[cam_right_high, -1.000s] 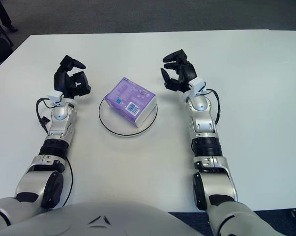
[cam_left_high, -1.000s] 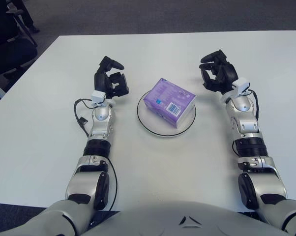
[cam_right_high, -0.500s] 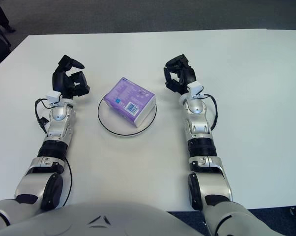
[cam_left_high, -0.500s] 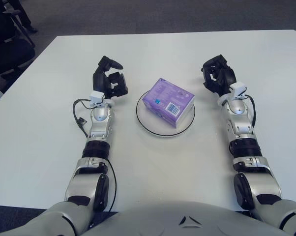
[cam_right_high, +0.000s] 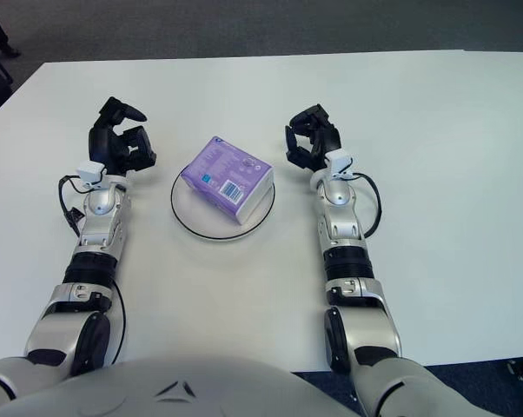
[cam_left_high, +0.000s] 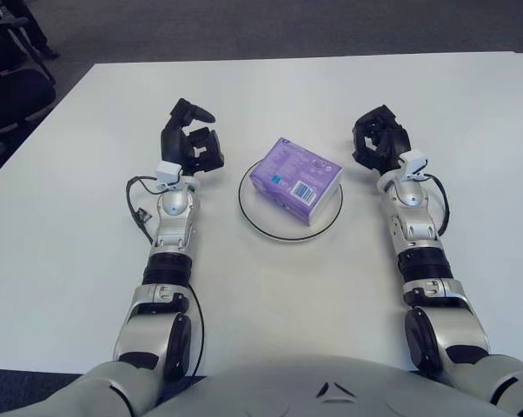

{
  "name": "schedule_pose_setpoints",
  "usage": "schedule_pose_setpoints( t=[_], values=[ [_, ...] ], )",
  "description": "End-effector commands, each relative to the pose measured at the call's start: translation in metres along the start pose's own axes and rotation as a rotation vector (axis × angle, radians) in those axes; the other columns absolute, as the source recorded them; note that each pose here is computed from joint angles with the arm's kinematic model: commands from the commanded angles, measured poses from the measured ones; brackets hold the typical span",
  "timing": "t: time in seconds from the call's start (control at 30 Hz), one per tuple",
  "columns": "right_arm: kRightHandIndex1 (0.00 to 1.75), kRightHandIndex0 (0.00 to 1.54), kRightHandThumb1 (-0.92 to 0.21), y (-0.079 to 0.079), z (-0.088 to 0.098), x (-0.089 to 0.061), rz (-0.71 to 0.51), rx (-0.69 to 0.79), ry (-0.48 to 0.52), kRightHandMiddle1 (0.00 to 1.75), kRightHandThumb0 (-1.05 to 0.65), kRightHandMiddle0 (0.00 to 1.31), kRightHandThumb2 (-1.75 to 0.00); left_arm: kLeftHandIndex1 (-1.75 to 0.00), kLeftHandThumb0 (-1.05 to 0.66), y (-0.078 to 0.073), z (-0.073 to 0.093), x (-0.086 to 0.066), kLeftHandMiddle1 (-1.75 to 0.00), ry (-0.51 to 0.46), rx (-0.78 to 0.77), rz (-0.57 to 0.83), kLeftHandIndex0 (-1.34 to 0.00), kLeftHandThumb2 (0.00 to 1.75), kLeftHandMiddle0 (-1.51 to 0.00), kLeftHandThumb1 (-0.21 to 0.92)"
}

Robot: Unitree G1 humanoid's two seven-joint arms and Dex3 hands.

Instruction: Put the tissue paper into the plate.

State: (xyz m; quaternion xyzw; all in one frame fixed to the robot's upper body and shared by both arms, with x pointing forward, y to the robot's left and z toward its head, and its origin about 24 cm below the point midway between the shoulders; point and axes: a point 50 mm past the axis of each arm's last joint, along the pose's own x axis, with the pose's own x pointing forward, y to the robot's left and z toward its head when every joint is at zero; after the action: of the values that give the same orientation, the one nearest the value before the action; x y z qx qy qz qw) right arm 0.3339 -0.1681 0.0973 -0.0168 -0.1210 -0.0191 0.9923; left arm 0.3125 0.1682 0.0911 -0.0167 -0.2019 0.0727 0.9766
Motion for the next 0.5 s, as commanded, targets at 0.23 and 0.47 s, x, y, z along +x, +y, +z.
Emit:
schedule_pose_setpoints(
  t=[0.23,0.47],
  values=[
    [1.48,0.55,-0.47,-0.003,-0.022,-0.009,-0.078,0.072,0.103,1.75,-0.01,0.40,-1.05,-1.75,-0.47,0.013,-0.045,-0.054,-1.75,0.253,0.011,0.050,-0.59,1.28,-1.33,0.35],
    [1.44,0.68,-0.37,0.000,-0.035,-0.018,-0.093,0.121,0.138,1.75,-0.01,0.41,-1.16,-1.75,-0.47,0.014,-0.045,-0.054,-1.75,0.257,0.023,0.053,-0.58,1.27,-1.33,0.36]
  ],
)
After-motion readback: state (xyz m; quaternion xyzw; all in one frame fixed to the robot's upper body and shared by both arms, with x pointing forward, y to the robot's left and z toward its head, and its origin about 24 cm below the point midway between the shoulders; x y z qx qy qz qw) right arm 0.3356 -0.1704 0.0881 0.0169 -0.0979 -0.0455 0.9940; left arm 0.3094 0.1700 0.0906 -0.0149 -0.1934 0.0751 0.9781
